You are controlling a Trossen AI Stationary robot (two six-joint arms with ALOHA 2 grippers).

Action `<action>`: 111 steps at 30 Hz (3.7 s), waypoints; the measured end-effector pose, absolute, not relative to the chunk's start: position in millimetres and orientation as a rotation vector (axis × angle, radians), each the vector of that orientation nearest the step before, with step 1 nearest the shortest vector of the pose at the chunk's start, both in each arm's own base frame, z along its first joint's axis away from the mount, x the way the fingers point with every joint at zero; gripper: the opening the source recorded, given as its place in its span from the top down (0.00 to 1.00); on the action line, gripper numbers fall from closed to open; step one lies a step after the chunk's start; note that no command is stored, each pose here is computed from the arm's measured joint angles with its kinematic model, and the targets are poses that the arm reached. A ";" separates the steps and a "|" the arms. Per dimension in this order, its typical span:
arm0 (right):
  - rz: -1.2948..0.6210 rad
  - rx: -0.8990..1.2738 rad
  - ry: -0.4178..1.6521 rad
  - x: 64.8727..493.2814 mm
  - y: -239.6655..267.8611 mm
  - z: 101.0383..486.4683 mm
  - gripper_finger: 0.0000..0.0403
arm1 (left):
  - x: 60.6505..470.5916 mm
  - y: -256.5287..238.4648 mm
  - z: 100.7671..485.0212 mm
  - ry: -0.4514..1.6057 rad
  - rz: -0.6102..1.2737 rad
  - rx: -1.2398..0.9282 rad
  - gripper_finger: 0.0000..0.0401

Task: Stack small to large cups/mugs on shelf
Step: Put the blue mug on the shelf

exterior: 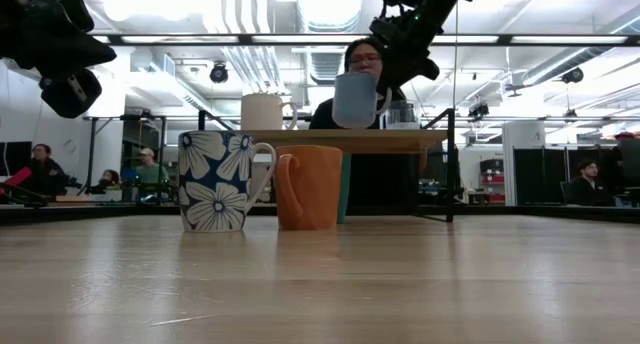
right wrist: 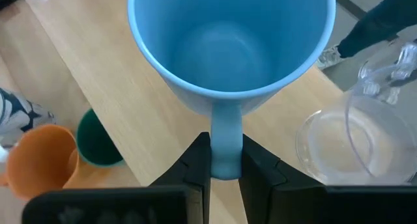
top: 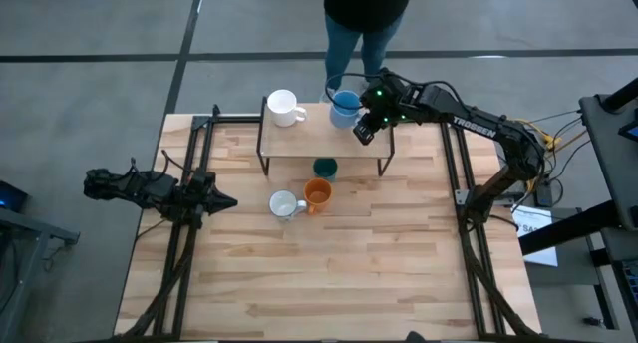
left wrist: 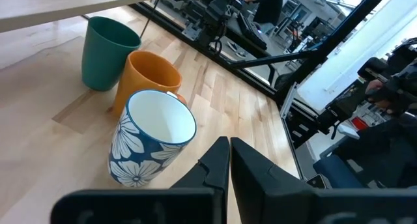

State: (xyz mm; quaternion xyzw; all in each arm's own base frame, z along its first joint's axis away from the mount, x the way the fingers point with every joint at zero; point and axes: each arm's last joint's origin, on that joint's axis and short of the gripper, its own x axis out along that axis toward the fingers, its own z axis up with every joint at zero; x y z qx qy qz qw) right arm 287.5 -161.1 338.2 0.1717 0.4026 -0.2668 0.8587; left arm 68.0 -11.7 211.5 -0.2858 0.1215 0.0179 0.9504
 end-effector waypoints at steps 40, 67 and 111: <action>-0.572 0.334 0.884 285.1 -171.1 332.0 0.89 | 68.0 -11.7 211.5 0.247 0.036 -0.585 1.00; -0.575 0.335 0.891 294.9 -179.2 327.6 0.89 | 68.0 -11.7 211.5 0.247 0.036 -0.586 1.00; -0.584 0.327 0.897 291.7 -183.9 327.8 0.89 | 68.2 -11.8 212.7 0.236 0.033 -0.590 1.00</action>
